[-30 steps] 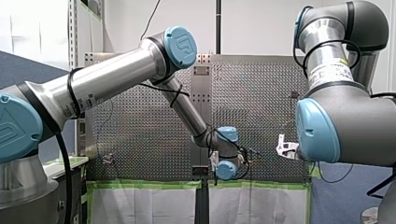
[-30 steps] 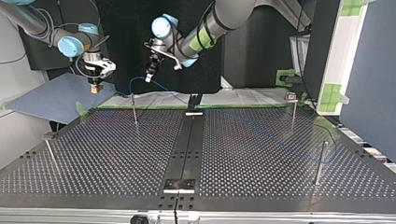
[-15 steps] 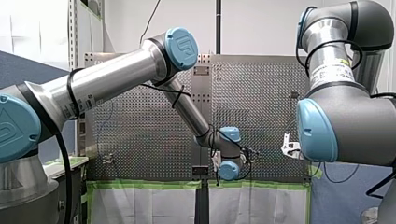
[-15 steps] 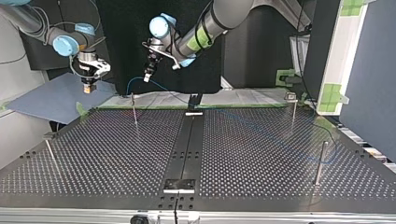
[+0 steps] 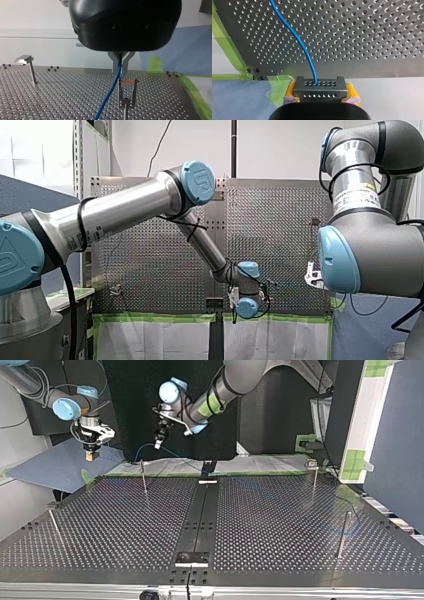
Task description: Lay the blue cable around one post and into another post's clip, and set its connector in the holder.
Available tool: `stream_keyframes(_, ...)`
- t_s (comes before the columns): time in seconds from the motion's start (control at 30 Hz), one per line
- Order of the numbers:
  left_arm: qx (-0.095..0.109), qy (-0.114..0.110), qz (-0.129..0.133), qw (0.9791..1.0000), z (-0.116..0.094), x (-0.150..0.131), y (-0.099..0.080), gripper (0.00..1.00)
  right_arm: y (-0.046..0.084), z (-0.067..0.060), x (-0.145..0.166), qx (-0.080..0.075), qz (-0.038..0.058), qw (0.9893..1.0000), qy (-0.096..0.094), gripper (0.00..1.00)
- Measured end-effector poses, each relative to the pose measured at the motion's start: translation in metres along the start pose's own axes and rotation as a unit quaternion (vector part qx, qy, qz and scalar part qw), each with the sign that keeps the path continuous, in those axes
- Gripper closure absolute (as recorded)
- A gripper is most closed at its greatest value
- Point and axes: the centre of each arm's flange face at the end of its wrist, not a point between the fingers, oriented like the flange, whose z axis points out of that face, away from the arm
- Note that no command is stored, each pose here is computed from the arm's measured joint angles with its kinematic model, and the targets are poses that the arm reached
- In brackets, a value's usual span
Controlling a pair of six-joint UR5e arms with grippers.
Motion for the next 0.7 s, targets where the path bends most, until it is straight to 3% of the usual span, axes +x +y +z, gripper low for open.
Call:
stream_keyframes(0.13, 0.001, -0.009, -0.006, 0.9999, 0.009, -0.004, -0.003, 1.0, -0.001, 0.001, 0.001, 0.005, 0.0022, 1.0, 0.002, 0.95)
stream_keyframes(0.4, 0.011, -0.014, -0.009, 0.9998, 0.01, -0.007, -0.012, 1.0, 0.002, 0.008, 0.007, 0.015, 0.0209, 0.9997, 0.002, 0.95)
stream_keyframes(0.7, 0.014, -0.015, -0.017, 0.9996, 0.008, -0.008, -0.018, 1.0, -0.002, 0.01, 0.009, 0.042, 0.0496, 0.9979, 0.003, 0.95)
